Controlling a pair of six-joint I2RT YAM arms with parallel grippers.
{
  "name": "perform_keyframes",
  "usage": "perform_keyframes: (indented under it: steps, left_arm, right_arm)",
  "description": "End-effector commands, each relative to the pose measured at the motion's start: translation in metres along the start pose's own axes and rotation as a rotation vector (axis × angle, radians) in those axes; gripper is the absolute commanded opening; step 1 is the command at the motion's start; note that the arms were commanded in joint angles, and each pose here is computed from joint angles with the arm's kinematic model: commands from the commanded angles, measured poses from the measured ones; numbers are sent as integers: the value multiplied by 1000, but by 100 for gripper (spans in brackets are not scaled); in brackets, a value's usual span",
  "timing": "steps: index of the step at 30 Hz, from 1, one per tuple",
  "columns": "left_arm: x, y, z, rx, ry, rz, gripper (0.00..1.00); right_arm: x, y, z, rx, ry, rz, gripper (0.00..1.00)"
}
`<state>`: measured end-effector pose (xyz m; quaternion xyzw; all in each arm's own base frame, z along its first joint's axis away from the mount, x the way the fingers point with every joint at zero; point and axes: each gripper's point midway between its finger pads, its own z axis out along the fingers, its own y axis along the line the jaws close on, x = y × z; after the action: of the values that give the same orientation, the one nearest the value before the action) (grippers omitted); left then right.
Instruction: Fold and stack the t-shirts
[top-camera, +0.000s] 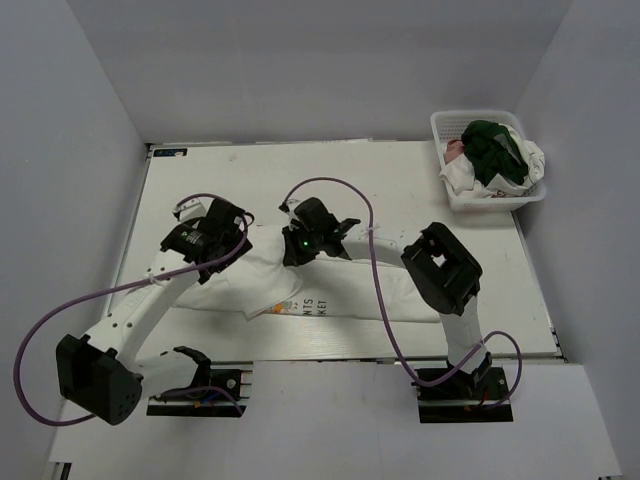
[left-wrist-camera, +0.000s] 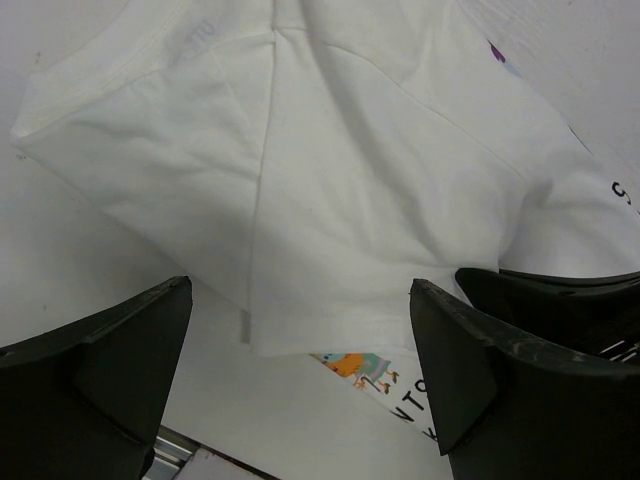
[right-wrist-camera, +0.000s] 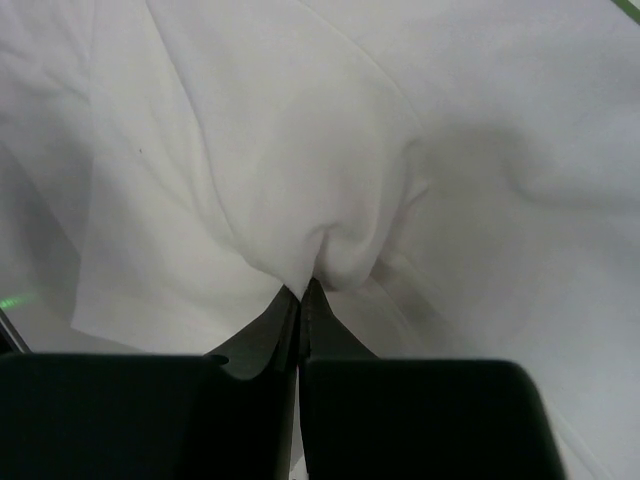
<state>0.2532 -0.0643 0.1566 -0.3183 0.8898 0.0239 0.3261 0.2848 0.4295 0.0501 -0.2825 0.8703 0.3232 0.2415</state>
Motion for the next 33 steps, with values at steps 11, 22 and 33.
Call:
perform_keyframes:
  steps: [11, 22, 33]
  left_arm:
    - [7, -1, 21, -34, 30, 3, 100]
    - [43, -21, 104, -107, 200, 29, 100]
    - [38, -76, 202, -98, 287, 135, 100]
  right_arm:
    - [-27, -20, -18, 119, -59, -3, 64]
    - [25, -130, -118, 533, -103, 209, 90]
    - [100, -190, -126, 535, 1, 364, 90]
